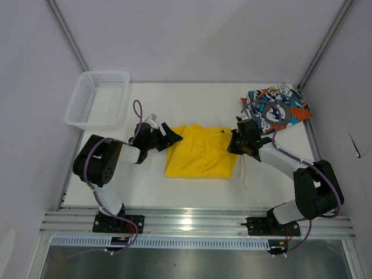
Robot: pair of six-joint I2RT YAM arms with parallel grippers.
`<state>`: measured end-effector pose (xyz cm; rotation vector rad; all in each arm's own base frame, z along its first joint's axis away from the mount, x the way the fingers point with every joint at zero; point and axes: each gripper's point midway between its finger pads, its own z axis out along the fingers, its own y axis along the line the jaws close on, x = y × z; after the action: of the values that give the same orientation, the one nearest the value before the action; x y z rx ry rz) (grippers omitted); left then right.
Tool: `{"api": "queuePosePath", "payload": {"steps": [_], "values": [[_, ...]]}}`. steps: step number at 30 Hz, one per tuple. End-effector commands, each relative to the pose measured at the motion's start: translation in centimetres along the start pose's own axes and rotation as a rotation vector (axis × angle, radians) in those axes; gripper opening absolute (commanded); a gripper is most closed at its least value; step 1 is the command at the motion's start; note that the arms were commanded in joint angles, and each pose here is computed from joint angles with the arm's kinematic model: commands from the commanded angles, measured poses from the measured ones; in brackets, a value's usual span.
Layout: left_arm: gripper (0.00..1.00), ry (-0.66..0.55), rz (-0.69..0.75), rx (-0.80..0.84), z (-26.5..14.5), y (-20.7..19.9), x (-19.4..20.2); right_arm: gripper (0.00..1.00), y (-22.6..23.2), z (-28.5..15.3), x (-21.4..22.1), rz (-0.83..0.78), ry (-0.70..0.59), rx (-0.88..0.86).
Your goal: Fold and stack the shorts
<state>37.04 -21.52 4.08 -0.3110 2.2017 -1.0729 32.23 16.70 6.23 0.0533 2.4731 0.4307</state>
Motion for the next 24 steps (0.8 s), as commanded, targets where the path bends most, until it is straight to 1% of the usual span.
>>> {"api": "queuePosePath", "payload": {"steps": [1, 8, 13, 16, 20, 21, 23, 24], "values": [[0.84, 0.056, -0.046, -0.178, -0.3, 5.0, 2.3, 0.00, -0.4, -1.4, -1.7, 0.011, -0.068, 0.010], [0.84, 0.055, -0.044, -0.186, -0.3, 5.0, 2.2, 0.00, -1.4, -1.3, -0.8, 0.030, -0.052, 0.035], [0.84, 0.058, -0.038, -0.181, -0.4, 4.9, 2.2, 0.00, -1.9, 0.9, 0.7, 0.042, 0.032, 0.037], [0.84, 0.054, -0.029, -0.182, -0.5, 4.8, 2.0, 0.00, -1.8, 1.7, 0.7, 0.046, 0.044, 0.033], [0.84, 0.040, -0.001, -0.172, -0.9, 4.0, 1.5, 0.42, -1.2, 1.6, 0.2, 0.047, 0.039, 0.008], [0.84, 0.042, 0.005, -0.174, -1.0, 3.8, 1.4, 0.57, -1.0, 1.3, 0.0, 0.052, 0.027, 0.005], [0.84, 0.032, 0.027, -0.159, -1.3, 2.8, 0.8, 0.66, -0.9, 0.3, -0.8, 0.052, -0.015, -0.003], [0.84, 0.038, 0.028, -0.166, -1.5, 2.6, 0.9, 0.68, -0.8, 0.0, -1.1, 0.053, -0.029, -0.006]]}}
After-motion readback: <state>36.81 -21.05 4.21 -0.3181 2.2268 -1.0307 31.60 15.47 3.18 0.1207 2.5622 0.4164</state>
